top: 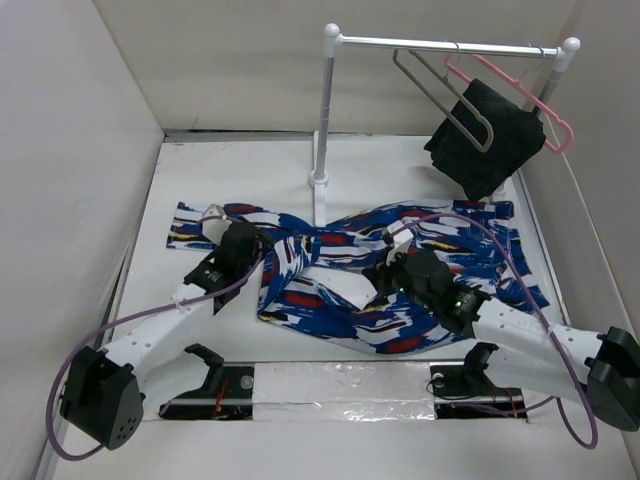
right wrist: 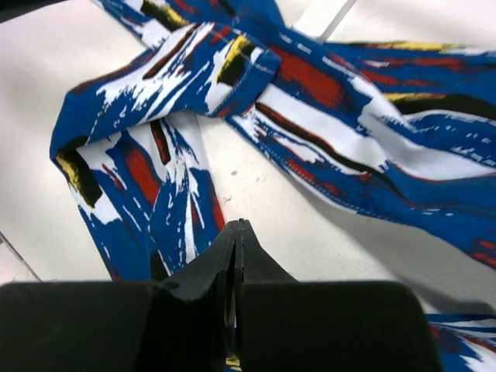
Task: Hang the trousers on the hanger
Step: Flatten out the trousers at the center of the board.
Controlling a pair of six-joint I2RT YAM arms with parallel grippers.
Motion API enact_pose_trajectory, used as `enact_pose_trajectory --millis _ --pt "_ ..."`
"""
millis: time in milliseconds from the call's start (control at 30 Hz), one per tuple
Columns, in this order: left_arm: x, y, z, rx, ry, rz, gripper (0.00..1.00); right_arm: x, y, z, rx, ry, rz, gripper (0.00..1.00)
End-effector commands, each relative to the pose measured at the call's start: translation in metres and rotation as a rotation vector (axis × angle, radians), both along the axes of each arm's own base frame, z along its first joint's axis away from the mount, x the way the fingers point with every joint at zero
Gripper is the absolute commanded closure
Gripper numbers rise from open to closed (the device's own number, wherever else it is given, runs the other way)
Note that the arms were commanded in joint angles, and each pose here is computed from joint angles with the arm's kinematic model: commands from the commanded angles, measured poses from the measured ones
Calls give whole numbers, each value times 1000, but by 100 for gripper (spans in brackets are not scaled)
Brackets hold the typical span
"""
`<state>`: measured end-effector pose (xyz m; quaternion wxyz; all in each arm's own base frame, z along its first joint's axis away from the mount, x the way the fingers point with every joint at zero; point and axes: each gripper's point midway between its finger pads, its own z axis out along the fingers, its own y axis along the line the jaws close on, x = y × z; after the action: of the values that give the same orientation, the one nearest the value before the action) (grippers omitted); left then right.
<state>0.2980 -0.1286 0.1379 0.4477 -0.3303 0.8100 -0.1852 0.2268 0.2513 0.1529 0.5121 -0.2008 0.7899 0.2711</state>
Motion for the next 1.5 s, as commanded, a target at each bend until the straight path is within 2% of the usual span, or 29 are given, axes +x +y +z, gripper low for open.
enact_pose_trajectory --millis 0,100,200,367,500,567,867,1100,1133,1233,1300,1333,1367,1467 --pt "-7 3 -37 27 71 -38 54 0 13 15 34 -27 19 94" --pt "-3 14 -59 70 112 1 54 -1 15 11 23 -17 18 91" --pt "6 0 -73 29 125 -69 55 -5 18 8 16 -9 24 89" --pt "-14 -23 -83 7 141 -132 57 -2 16 0 -5 0 3 85" --pt "-30 -24 -94 -52 139 -159 55 0 25 -9 -16 18 24 84" --pt "-36 -13 -105 -23 167 -116 54 -1 30 -11 -27 27 36 83" --pt "-11 -15 -93 14 149 -68 54 -3 49 -12 -57 32 60 82" --pt "3 -12 -76 15 80 -27 64 -10 53 -20 -56 52 71 84" --pt "4 -9 -76 25 75 -14 70 -13 55 -22 -60 55 80 84" --pt "8 -6 -73 47 63 1 78 -12 54 -23 -62 59 71 84" --pt "9 -3 -74 65 69 11 79 -13 57 -22 -51 60 80 84" --pt "11 -1 -75 78 71 21 91 -13 57 -21 -51 58 81 84" --pt "11 0 -77 85 74 25 98 -16 59 -22 -55 60 88 84" --pt "13 4 -73 110 87 47 100 -16 58 -21 -45 61 82 84"
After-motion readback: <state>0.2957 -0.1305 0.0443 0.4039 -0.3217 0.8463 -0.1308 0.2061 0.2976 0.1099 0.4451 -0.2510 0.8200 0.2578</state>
